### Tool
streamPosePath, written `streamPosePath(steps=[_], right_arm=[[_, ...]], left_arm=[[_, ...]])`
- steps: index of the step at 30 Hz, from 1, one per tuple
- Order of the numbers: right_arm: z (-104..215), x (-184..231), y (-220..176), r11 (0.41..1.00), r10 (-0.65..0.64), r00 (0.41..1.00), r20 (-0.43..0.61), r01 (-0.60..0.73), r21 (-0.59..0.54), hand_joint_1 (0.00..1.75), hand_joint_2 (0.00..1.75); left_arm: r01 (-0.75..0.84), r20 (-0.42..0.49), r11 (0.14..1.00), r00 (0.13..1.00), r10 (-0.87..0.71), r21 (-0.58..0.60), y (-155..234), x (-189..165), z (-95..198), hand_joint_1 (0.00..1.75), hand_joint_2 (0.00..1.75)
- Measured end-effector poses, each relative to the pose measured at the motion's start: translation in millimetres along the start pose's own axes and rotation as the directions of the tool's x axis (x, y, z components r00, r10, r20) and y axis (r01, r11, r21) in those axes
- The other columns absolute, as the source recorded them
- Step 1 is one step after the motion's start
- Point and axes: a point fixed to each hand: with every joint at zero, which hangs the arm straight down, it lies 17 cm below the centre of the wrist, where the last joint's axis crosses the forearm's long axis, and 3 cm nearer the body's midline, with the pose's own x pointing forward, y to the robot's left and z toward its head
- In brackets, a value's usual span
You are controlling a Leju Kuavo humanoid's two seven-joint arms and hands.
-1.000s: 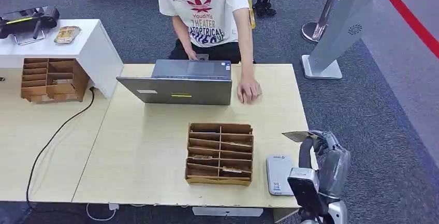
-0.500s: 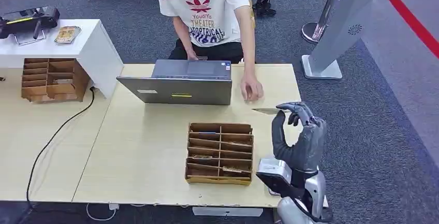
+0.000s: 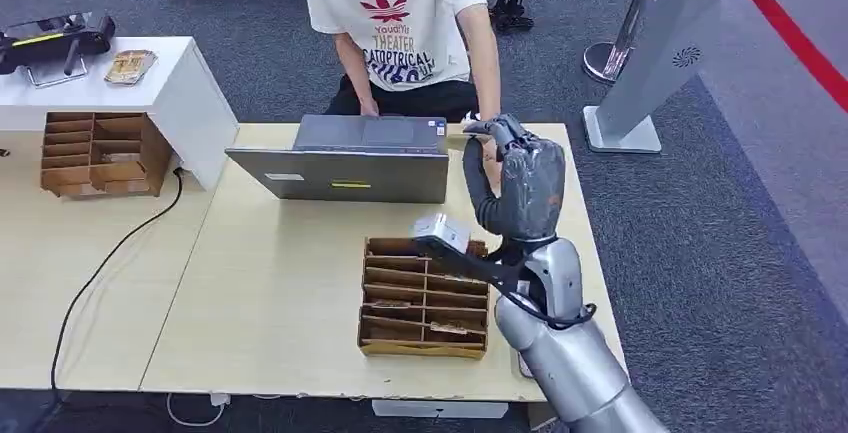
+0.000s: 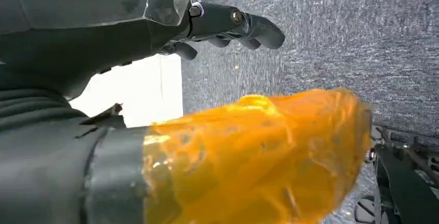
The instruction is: Pass the card to the sensor for recognition and then transmit it.
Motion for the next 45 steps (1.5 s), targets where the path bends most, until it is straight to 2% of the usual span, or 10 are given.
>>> streamPosePath(steps=[9, 24, 31, 39, 40, 41, 45], right_arm=[[-20.1, -24.8, 22.0, 0.983, 0.173, 0.985, 0.027, -0.174, 0.057, 1.75, 1.75], [-38.2, -78.8, 26.5, 0.923, 0.370, 0.929, -0.005, -0.367, 0.116, 1.75, 1.75], [-31.1, -107.8, 25.4, 0.909, 0.402, 0.914, -0.057, -0.390, 0.147, 1.75, 1.75], [-25.3, -116.9, 30.4, 0.910, 0.397, 0.914, -0.083, -0.379, 0.170, 1.75, 1.75], [-24.8, -117.2, 31.3, 0.909, 0.396, 0.914, -0.083, -0.379, 0.172, 1.03, 1.75], [-24.3, -117.3, 32.4, 0.908, 0.398, 0.914, -0.083, -0.379, 0.175, 0.00, 1.75], [-22.3, -119.7, 37.3, 0.902, 0.408, 0.909, -0.086, -0.386, 0.193, 0.00, 1.75]], left_arm=[[0.048, 0.005, 0.999, 0.999, -0.048, 0.012, -0.3, 4.5, 1.4, 0.00, 0.00], [0.098, 0.007, 0.995, 0.995, -0.098, 0.022, 0.3, 7.5, 2.5, 0.00, 0.00], [0.111, 0.009, 0.994, 0.994, -0.111, 0.021, -2.3, 8.2, 2.9, 0.00, 0.00], [0.113, 0.010, 0.993, 0.994, -0.113, 0.020, -2.7, 8.4, 2.9, 0.00, 0.00], [0.113, 0.009, 0.993, 0.994, -0.113, 0.020, -2.8, 8.4, 3.0, 0.00, 0.00], [0.113, 0.009, 0.993, 0.994, -0.113, 0.020, -2.8, 8.4, 2.9, 0.00, 0.00], [0.113, 0.011, 0.993, 0.994, -0.113, 0.019, -3.0, 8.6, 3.0, 0.00, 0.00]])
